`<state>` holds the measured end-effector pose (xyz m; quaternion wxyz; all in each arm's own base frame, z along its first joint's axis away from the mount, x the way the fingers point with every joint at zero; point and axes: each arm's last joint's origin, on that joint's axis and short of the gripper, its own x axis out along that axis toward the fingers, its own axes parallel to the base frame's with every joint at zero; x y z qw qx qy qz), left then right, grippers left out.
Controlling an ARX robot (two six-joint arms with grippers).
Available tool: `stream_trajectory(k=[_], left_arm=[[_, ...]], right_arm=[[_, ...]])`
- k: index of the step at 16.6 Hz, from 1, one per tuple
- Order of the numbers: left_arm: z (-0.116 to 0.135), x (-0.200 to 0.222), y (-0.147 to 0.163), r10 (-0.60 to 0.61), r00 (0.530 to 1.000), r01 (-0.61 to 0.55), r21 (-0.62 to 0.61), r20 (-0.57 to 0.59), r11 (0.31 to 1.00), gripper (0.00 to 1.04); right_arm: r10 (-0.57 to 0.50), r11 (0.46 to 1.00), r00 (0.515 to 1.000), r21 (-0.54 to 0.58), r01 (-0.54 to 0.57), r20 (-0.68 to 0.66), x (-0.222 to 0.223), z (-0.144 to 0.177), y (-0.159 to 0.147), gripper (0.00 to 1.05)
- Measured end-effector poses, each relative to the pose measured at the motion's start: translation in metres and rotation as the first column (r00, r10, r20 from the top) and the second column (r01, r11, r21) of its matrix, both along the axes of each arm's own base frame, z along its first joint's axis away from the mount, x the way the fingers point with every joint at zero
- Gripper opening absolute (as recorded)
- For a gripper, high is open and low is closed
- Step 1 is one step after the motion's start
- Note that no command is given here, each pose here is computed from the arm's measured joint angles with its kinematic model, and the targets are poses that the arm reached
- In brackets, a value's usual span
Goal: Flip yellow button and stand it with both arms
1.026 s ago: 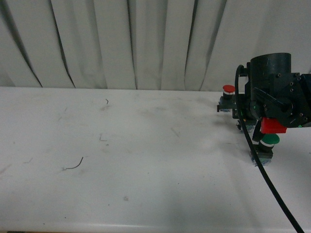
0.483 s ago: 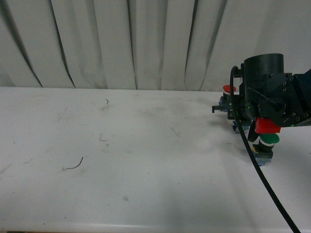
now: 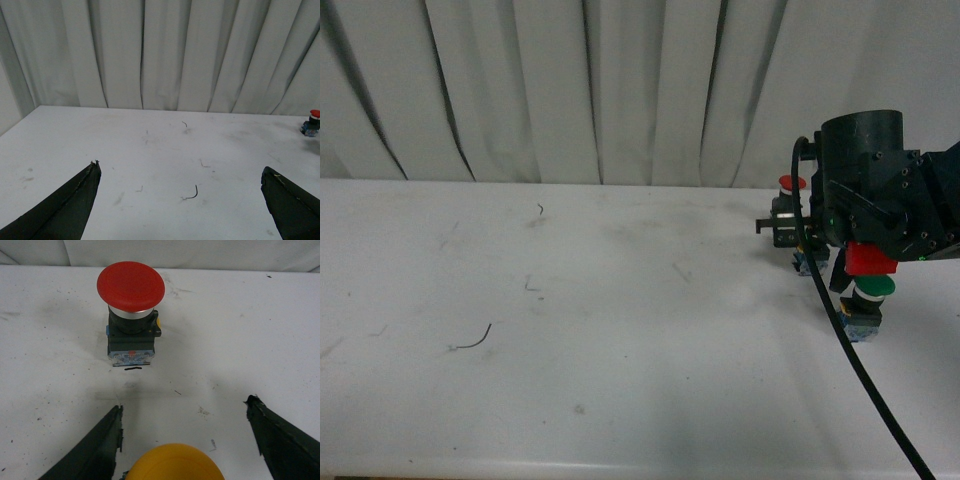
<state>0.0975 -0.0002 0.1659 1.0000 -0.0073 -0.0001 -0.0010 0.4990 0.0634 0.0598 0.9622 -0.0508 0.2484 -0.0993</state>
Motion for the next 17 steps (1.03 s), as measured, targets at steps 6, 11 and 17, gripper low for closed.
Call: stream_trajectory(k=[6,11,17], left_arm=[[0.000,0.000,0.000,0.000,1.000,0.000,0.000,0.000,1.000,0.98],[0.000,0.000,0.000,0.000,1.000,0.000,0.000,0.000,1.000,0.98],[0.000,0.000,0.000,0.000,1.000,0.000,0.000,0.000,1.000,0.98]], right_arm=[[0.037,0.999,0.999,0.026,-0.037,0.020,-0.003,0.005,0.000,0.98],[0.078,0.994,0.984,0.067,-0.089,0.160,-0.014,0.055,-0.005,0.98],[0.142,0.979,0.912,0.080,-0.187,0.384,-0.067,0.115,-0.022,0.98]])
